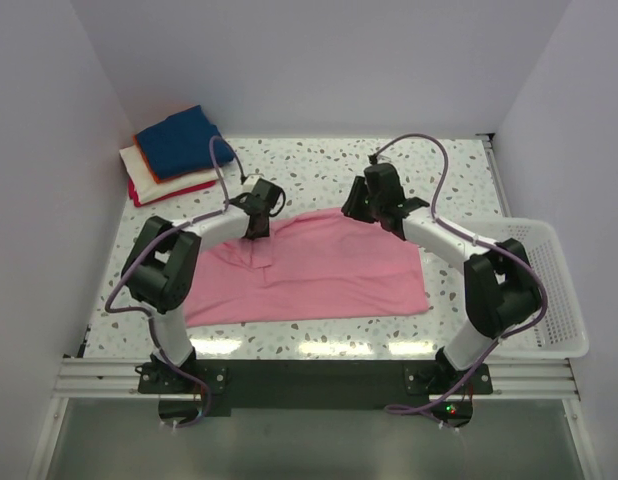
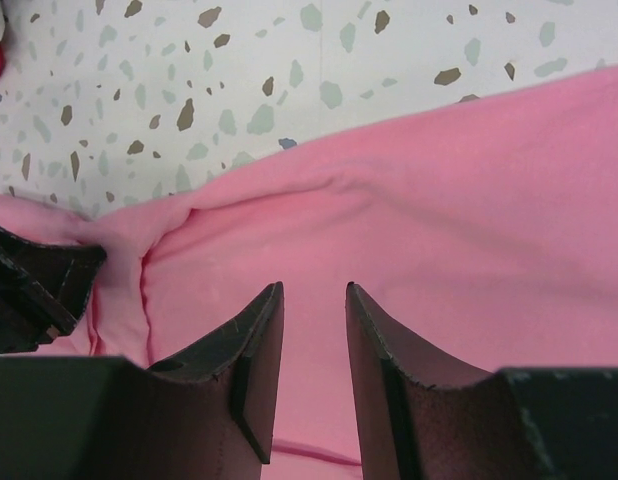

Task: Fold and stack the t-shirts
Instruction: Fold the tshirt

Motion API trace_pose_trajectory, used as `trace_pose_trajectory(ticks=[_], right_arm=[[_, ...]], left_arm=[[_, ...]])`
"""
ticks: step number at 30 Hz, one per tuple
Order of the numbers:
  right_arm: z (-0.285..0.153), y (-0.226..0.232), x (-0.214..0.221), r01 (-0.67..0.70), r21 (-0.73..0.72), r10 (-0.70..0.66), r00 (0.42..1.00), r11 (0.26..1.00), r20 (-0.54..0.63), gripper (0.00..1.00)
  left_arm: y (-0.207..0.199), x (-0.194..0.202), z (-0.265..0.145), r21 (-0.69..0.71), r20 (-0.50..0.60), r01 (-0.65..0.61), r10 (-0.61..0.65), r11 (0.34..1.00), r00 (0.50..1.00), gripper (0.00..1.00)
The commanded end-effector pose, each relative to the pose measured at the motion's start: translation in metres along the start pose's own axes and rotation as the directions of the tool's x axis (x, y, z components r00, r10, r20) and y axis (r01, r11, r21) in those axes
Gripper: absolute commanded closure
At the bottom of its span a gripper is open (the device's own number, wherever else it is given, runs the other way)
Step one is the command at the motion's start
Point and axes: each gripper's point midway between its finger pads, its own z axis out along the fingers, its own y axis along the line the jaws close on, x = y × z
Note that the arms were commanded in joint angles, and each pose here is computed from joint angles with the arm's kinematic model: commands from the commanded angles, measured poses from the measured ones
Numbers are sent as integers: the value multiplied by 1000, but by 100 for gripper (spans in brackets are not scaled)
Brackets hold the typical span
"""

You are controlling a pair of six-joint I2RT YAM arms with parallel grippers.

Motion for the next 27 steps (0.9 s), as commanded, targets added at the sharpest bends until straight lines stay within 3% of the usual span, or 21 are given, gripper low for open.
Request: trace_pose_trajectory(ticks=[1,8,19,27], right_arm=[[-12,-1,-10,-10,-6,10,1000,1000,30,65],[-12,-9,-11,-22,4,22,1000,1000,22,65],[-9,-49,-37,-83,130,81,996,988,23,66],[11,-106,-76,-168,280,163,986,945,41,65]], left_arm=[[-3,-16,1,-19,48,6,-5,1000,999,50],[12,-8,-2,-65,59,19,-15,998,998,67],[19,-38,-32,-22,135,79,-75,997,988,99],[34,-65,-45,22,161,139,-141,990,977,100]])
